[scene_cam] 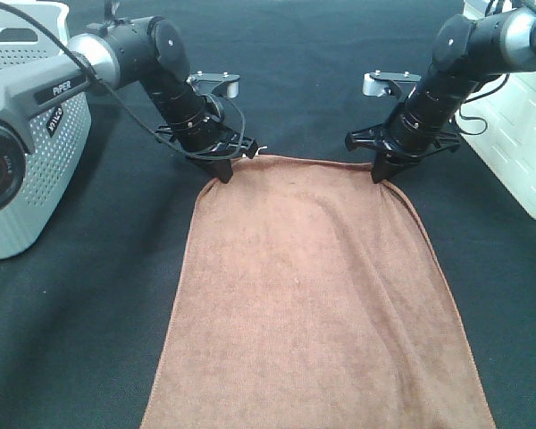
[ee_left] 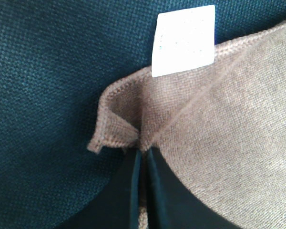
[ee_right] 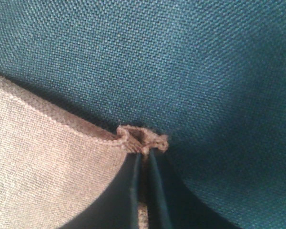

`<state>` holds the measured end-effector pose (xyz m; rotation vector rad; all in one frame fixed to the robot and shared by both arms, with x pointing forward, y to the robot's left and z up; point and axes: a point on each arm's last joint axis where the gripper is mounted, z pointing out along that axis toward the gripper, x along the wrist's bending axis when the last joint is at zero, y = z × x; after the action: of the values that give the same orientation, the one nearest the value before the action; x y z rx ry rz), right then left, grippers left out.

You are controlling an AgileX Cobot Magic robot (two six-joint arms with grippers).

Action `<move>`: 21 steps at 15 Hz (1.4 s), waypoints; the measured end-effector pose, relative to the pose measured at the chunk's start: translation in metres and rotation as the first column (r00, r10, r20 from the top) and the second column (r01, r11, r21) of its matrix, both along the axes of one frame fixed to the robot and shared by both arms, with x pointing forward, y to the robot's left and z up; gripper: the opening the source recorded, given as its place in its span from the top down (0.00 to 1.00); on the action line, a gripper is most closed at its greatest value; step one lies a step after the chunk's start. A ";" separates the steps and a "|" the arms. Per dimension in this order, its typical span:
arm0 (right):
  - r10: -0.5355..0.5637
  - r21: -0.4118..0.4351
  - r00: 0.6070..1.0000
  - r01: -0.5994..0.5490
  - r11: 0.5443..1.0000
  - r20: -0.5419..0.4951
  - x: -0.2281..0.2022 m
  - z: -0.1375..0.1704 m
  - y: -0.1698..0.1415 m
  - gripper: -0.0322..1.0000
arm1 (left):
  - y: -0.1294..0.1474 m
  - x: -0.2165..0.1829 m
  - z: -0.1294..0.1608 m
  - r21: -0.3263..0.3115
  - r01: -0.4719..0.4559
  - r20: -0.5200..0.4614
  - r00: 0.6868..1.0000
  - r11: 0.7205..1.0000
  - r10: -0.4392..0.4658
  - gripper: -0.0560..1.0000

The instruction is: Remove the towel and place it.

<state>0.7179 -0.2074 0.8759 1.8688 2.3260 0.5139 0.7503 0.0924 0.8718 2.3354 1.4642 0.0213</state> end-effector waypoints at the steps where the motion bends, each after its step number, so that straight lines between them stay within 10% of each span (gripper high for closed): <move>1: 0.001 0.000 1.000 -0.001 1.000 0.004 0.001 0.001 0.000 0.94 | 0.000 0.001 0.003 0.016 0.004 0.007 1.000 1.000 -0.004 0.93; 8: -0.001 0.038 0.979 -0.007 0.999 0.204 0.036 0.057 0.008 0.94 | 0.008 0.014 0.046 0.137 -0.005 0.166 0.986 0.990 -0.018 0.93; 21: -0.058 0.158 0.873 -0.022 0.987 0.485 0.059 0.082 0.025 0.94 | 0.025 0.045 0.092 0.074 -0.087 0.514 0.857 0.993 0.037 0.93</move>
<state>0.7765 -0.1820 0.9584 1.5739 1.9731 1.0589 0.7948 0.1179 0.9636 2.1163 1.2780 0.6938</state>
